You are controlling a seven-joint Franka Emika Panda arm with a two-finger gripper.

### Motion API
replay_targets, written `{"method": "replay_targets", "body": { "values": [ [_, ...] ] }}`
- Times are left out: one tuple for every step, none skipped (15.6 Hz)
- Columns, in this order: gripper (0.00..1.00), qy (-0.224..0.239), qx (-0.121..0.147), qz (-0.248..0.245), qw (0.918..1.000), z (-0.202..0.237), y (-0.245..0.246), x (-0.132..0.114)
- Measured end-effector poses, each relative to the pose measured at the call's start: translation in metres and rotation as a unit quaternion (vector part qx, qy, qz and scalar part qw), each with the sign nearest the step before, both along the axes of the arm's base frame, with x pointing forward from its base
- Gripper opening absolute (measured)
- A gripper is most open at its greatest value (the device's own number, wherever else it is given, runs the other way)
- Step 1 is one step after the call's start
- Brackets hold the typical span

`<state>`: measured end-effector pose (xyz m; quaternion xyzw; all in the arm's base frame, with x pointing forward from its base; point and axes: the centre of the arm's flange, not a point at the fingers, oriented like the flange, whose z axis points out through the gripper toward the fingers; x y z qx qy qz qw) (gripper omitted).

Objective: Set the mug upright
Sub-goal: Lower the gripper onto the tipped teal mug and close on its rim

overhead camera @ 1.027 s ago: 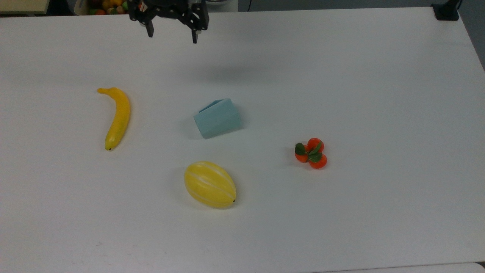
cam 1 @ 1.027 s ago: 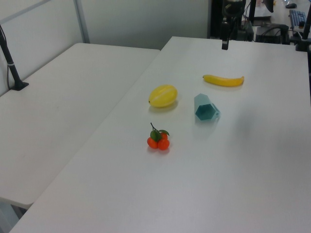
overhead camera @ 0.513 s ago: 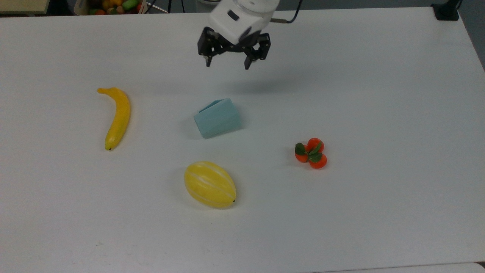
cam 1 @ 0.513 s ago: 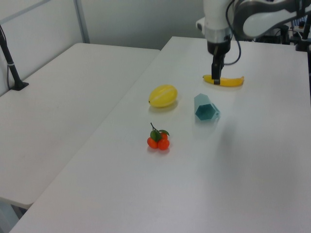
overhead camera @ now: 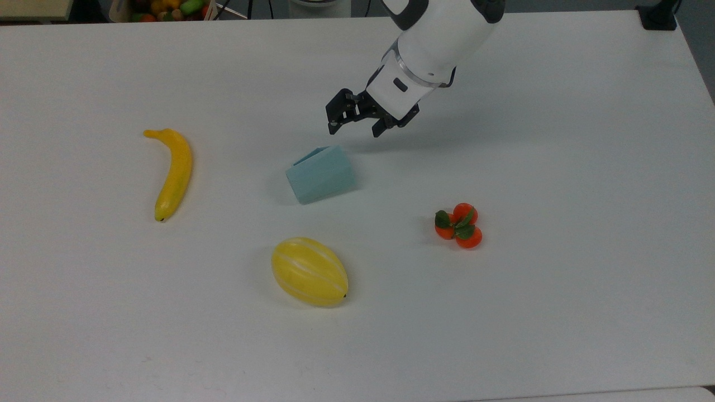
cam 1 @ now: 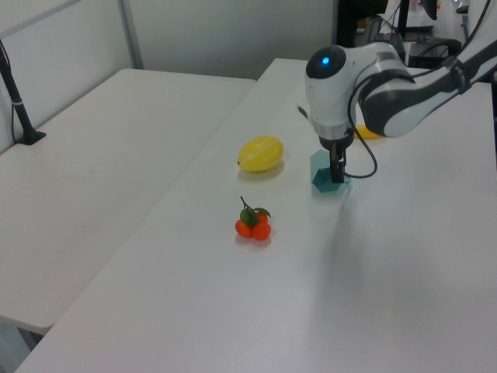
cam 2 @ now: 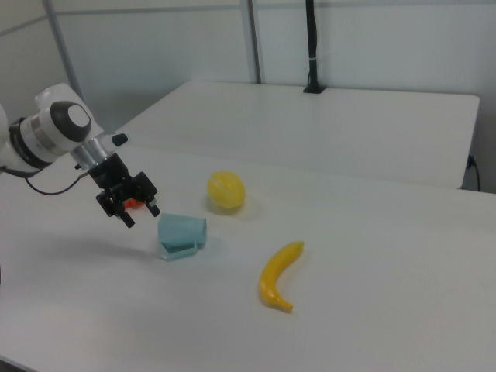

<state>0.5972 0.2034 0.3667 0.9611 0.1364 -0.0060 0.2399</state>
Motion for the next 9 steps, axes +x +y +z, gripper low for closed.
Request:
{"method": "replay_targets", "body": {
  "values": [
    [0.92, -0.011, -0.006, 0.003, 0.9999, -0.006, 0.001, 0.0],
    [0.92, -0.022, -0.013, 0.006, 0.9997, -0.01, 0.0, 0.0],
    [0.89, -0.033, -0.02, 0.008, 0.9992, -0.011, 0.0, 0.001],
    [0.89, -0.041, -0.027, 0.012, 0.9987, -0.013, -0.001, 0.001],
    [0.84, -0.049, -0.032, 0.015, 0.9982, -0.014, -0.001, 0.002],
    [0.84, -0.055, -0.033, 0.019, 0.9978, -0.016, 0.0, 0.004],
    [0.77, -0.06, -0.034, 0.024, 0.9973, -0.018, 0.0, 0.005],
    [0.69, -0.066, -0.038, 0.029, 0.9967, -0.02, -0.001, 0.007],
    [0.66, -0.072, -0.043, 0.036, 0.9958, -0.022, -0.002, 0.01]
  ]
}}
